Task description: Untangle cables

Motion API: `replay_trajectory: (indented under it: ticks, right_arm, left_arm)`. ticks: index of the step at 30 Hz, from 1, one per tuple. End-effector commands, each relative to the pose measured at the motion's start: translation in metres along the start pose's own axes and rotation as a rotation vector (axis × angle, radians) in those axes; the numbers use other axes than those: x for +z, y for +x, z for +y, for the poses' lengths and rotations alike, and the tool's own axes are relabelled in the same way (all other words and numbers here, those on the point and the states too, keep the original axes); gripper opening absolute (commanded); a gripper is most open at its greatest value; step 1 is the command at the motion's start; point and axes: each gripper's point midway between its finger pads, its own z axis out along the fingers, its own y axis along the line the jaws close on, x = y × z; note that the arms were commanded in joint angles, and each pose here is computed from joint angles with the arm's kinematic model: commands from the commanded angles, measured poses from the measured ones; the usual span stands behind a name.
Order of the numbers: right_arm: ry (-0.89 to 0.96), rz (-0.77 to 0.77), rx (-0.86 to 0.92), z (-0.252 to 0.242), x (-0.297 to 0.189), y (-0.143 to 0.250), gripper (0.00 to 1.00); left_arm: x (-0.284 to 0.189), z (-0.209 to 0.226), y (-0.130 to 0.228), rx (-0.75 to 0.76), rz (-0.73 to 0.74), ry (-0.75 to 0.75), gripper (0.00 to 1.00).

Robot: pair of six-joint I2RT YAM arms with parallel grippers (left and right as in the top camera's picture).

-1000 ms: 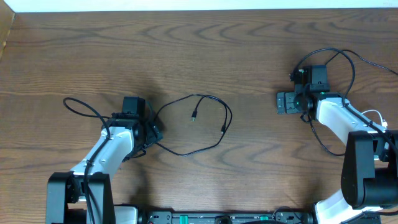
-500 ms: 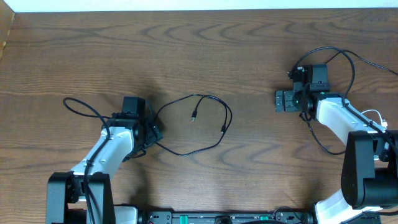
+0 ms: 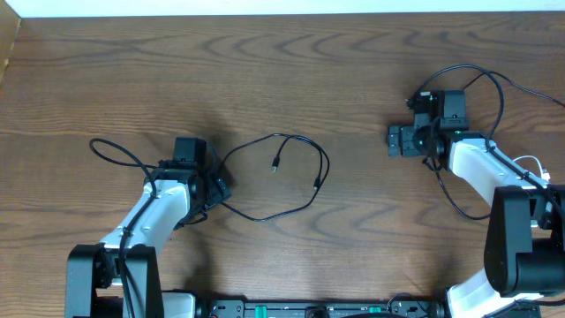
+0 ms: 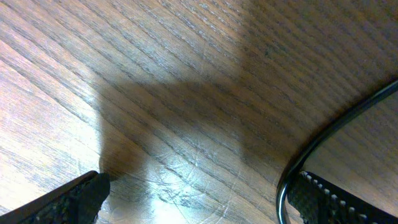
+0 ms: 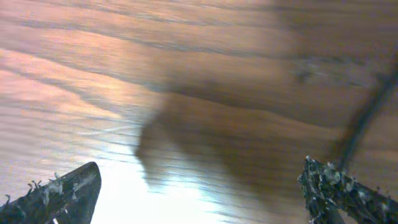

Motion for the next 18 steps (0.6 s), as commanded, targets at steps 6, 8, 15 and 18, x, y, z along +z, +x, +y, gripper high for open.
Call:
replay_trajectory:
  ticks: [6,8,15,18]
  right_arm:
    - [-0.256,-0.006,-0.013,0.045,-0.004,0.001,0.99]
    - [-0.332,-0.015,-0.022,0.060,-0.007,-0.001,0.99]
    - [-0.501,-0.023,-0.070,0.106,-0.016,-0.002,0.99]
    - [-0.520,-0.017,-0.069,0.119,-0.017,-0.001,0.99]
  left_arm:
    - [0.013,0.014,0.019,0.015,0.064,-0.057,0.98]
    - [0.013,0.014,0.019,0.015,0.064,-0.057,0.98]
    - [0.013,0.014,0.020,0.015,0.064,-0.057,0.98]
    - [0.013,0.014,0.019,0.015,0.064,-0.057,0.98]
